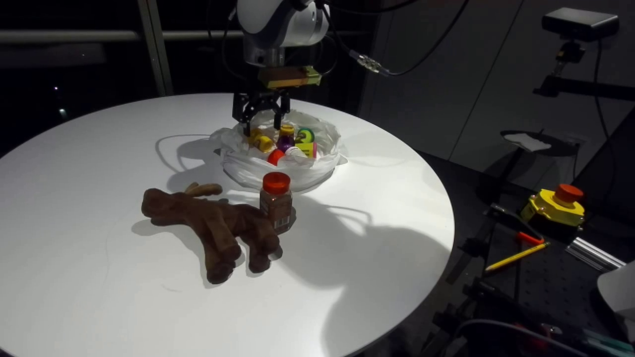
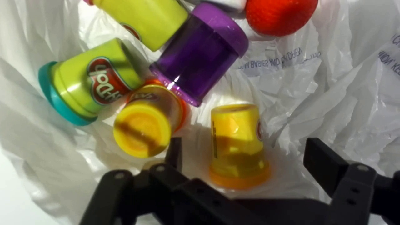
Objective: Remove all the objects from the plastic and put them on the table.
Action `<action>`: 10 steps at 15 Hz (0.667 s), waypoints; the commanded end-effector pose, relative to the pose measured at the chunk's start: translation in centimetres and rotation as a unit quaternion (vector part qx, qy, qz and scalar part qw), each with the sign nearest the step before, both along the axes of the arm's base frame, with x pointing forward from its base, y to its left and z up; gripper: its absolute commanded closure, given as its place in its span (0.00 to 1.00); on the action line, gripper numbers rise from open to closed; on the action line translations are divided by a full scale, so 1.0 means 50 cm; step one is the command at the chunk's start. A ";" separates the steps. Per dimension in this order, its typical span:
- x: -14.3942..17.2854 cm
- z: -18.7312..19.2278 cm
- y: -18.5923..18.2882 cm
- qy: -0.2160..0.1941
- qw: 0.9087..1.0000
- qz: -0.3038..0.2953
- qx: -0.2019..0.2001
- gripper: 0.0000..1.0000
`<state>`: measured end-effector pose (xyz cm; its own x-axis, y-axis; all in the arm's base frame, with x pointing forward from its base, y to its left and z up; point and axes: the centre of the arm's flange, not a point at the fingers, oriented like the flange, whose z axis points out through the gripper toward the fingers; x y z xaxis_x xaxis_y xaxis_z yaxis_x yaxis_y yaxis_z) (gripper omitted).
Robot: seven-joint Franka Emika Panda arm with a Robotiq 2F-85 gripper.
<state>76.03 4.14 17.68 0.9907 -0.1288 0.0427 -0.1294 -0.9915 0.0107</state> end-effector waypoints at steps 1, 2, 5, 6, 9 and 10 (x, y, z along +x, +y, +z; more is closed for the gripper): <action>0.037 -0.006 0.002 0.010 1.000 0.006 0.008 0.00; 0.039 -0.008 0.002 0.011 1.000 0.005 0.007 0.00; 0.044 -0.026 0.011 0.019 1.000 0.004 0.004 0.28; 0.046 -0.030 0.013 0.021 1.000 0.005 0.004 0.30; 0.050 -0.039 0.018 0.023 1.000 0.005 0.003 0.59; 0.052 -0.042 0.021 0.024 1.000 0.006 0.002 0.67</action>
